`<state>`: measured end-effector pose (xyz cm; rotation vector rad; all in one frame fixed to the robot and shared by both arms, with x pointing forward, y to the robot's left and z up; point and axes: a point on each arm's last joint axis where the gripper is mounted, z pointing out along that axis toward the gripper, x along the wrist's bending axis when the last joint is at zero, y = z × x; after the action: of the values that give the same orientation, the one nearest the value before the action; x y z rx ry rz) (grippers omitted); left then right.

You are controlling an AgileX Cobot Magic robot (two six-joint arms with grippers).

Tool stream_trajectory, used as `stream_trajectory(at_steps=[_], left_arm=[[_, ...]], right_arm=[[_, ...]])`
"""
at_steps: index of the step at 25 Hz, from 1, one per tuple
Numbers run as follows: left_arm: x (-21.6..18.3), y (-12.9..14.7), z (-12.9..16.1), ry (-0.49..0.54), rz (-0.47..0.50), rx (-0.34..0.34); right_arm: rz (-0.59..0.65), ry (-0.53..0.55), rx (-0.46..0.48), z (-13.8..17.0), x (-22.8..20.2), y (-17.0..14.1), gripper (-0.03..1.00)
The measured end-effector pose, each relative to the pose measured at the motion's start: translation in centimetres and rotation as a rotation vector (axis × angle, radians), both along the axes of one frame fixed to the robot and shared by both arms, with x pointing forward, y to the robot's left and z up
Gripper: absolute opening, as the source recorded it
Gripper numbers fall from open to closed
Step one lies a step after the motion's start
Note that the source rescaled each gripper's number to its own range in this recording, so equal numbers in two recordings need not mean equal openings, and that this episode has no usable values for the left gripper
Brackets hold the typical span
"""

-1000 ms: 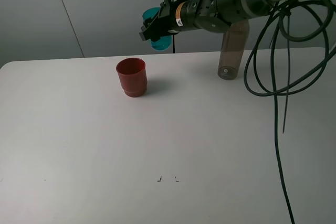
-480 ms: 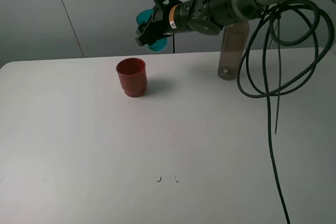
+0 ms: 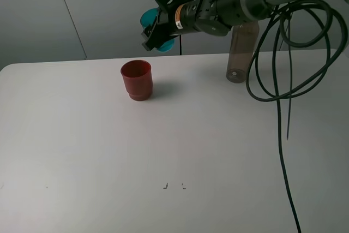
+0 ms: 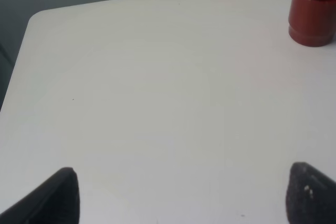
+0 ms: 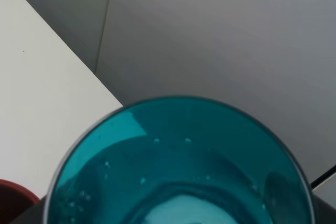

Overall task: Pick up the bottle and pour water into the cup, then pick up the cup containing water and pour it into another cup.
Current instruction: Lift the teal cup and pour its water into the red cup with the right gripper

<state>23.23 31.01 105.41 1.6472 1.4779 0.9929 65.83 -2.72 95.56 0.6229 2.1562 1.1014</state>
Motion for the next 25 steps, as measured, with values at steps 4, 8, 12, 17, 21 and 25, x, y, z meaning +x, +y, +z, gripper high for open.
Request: stream_trajectory(at_steps=[4,8,12,17,21,25], left_arm=[[0.0,0.0,0.0,0.000,0.000,0.000],[0.0,0.0,0.0,0.000,0.000,0.000],[0.0,0.0,0.0,0.000,0.000,0.000],[0.0,0.0,0.0,0.000,0.000,0.000],[0.0,0.0,0.0,0.000,0.000,0.000],[0.0,0.0,0.0,0.000,0.000,0.000]], right_arm=[[0.032,-0.027,-0.036,0.0,-0.3,0.4,0.15],[0.051,-0.045,-0.059,0.0,-0.4,0.6,0.15],[0.056,-0.048,-0.067,-0.1,-0.4,0.6,0.15],[0.058,-0.032,-0.079,-1.3,-0.2,0.7,0.15],[0.053,-0.032,-0.070,-1.5,0.3,1.0,0.15],[0.047,-0.038,-0.056,-1.7,0.9,1.4,0.15]])
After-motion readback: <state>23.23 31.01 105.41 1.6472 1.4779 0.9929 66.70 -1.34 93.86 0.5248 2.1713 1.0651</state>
